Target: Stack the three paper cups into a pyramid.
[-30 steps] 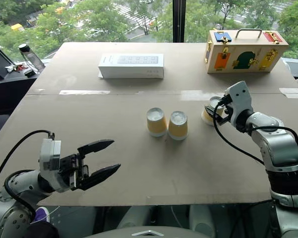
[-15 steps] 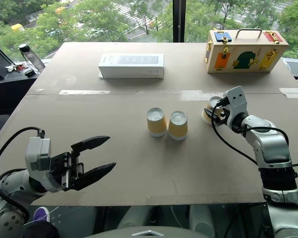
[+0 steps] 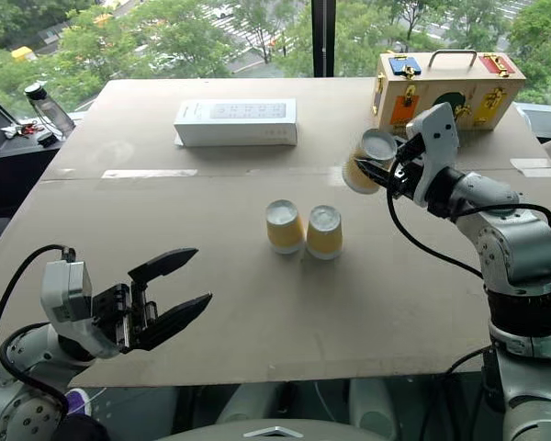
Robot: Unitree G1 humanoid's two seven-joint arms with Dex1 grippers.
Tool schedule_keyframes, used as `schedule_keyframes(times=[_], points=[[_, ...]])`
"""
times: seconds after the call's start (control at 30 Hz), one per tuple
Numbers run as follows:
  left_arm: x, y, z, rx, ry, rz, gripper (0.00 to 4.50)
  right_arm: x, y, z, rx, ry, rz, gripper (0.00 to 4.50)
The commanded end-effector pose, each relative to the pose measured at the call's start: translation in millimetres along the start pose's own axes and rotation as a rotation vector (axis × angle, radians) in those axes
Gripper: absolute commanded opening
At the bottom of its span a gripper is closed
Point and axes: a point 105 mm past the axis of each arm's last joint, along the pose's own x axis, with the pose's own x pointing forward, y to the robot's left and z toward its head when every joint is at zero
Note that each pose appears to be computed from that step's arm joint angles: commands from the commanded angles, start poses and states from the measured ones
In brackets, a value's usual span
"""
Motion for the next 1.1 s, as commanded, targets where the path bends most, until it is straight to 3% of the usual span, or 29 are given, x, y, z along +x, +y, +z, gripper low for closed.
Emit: schedule_keyframes(times=[0.03, 0.23, 1.07, 1.1], points=[[-13.1, 3.7, 11.5, 0.002, -0.027, 0.01, 4.5, 8.5, 26.4, 12.2, -0.032, 0.033, 0.127, 2.2], [-28.8, 3.2, 6.2, -0.015, -0.001, 0.052, 4.5, 20.5, 45.9, 7.9, -0.067, 0.106, 0.232, 2.2], [-38.5, -4.7, 3.9, -0.022, -0.016, 0.097, 4.5, 32.5, 59.9, -16.8, -0.062, 0.18, 0.311, 2.2], [-38.7, -4.9, 6.4, -0.023, -0.031, 0.096, 4.5, 32.2, 58.8, -19.1, -0.062, 0.187, 0.311, 2.7]])
